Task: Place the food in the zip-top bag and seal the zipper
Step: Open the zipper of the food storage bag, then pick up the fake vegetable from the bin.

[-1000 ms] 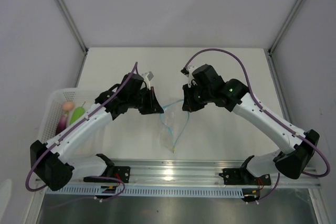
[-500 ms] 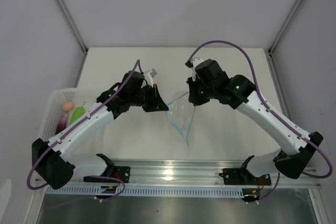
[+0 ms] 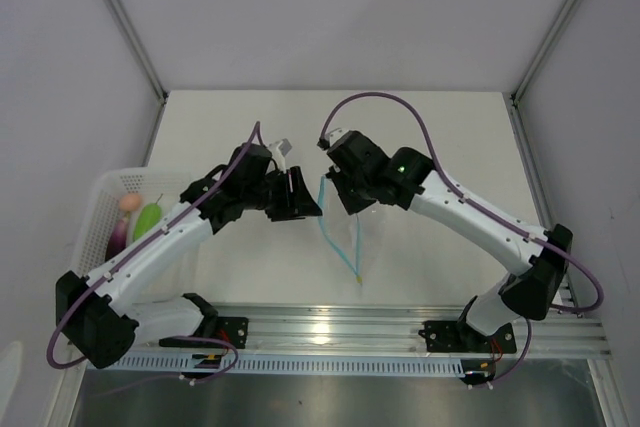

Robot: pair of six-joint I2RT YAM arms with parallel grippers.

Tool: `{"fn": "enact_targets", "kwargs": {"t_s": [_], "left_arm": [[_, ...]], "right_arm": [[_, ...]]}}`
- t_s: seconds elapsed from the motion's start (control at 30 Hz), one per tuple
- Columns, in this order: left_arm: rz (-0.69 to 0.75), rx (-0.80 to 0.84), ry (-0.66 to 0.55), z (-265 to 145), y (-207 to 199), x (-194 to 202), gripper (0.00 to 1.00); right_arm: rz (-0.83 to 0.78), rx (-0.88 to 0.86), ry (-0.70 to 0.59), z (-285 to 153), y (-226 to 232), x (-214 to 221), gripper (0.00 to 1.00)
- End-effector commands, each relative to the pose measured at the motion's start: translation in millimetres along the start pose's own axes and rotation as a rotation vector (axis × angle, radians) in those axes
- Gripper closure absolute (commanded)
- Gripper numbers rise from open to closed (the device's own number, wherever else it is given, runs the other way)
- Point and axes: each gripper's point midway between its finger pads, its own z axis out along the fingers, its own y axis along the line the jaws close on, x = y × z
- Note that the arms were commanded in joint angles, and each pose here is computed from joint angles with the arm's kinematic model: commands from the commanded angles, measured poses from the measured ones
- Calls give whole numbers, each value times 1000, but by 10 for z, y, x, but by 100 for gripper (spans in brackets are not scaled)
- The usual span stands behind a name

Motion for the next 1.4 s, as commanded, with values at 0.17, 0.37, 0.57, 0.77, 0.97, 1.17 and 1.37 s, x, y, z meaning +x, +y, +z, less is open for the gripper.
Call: {"fn": "enact_targets", "kwargs": {"t_s": [0.17,0.37,0.57,0.77,0.97,1.17,1.37], "left_arm": [[-46,-203,-259,-538,360,-250,21],[-210,-393,-414,-915,908,-382,6],[-419,-647,-474,-1190,1543,-420,0],[-627,-799,-536,-1378,1963,-484,0],[-885,-880,-695,-1666,2285,-585,1],[-1094,-917,-799,-1879,2591,-649,1],[-1375,-961,-925,-2060,2906,-529,1]], "right_arm": [[-13,8,-17,199,45,-213,100],[18,-31,5,208,77,-193,100],[33,-60,7,173,52,-212,100],[26,-91,9,133,70,-203,100],[15,-117,24,135,90,-123,100],[13,-151,34,134,108,-56,100],[21,-195,42,131,177,-35,100]]}}
